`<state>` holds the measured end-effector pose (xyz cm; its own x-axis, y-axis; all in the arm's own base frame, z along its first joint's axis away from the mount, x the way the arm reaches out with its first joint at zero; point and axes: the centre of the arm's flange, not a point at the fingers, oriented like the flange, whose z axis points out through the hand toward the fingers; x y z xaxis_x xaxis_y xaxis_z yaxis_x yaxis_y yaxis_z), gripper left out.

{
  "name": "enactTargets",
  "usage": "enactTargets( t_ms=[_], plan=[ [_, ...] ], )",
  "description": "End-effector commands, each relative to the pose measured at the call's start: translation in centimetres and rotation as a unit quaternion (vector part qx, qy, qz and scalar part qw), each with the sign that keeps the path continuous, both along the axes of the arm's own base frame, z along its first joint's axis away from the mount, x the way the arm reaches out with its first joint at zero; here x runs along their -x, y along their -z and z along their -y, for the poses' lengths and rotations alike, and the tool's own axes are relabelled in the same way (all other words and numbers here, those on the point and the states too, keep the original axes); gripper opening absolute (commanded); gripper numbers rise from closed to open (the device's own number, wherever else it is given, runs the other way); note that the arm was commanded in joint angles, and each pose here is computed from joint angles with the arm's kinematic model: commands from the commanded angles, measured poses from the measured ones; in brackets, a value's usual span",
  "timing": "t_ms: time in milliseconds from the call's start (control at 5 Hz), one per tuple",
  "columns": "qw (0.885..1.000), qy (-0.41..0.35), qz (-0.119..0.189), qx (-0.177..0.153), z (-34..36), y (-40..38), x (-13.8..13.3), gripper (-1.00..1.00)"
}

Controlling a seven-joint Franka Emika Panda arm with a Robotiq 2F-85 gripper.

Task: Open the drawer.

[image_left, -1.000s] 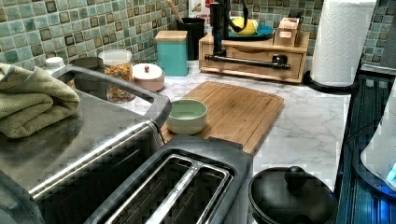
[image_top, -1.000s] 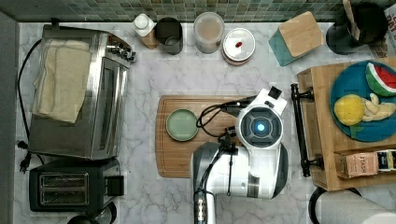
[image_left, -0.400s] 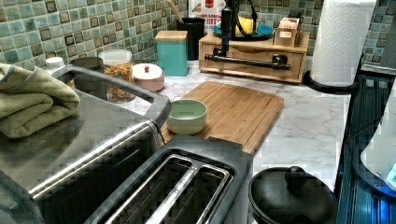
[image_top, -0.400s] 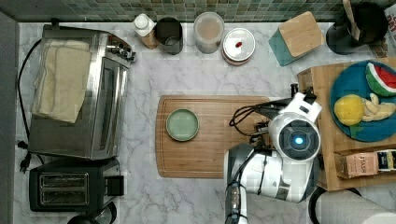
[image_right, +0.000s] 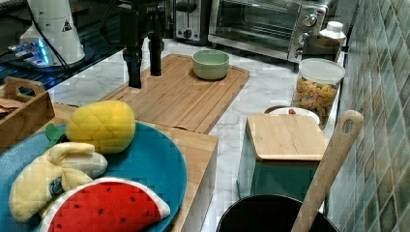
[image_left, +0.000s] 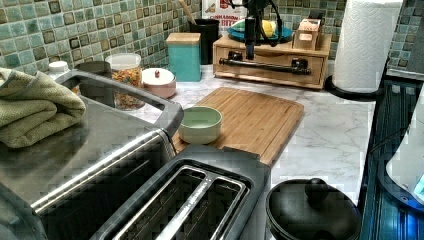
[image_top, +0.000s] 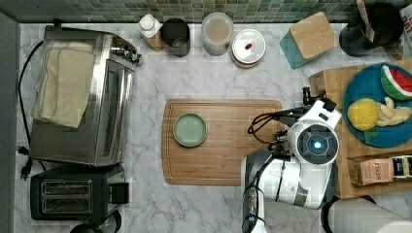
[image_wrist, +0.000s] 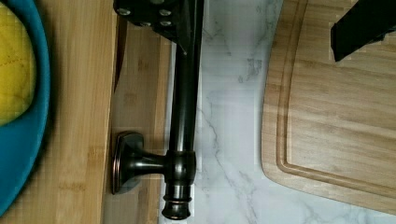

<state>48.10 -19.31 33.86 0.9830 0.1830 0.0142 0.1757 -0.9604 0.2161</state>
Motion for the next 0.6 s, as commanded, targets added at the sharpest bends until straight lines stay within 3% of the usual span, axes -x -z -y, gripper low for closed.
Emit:
enactTargets(
  t_ms=[200, 600],
  plan=[
    [0.998, -0.047, 0.022, 0.043, 4.5, 0.9, -1.4, 1.0],
    [0.999, -0.004, 0.019, 0.032, 5.5, 2.7, -0.3, 1.0]
  ],
)
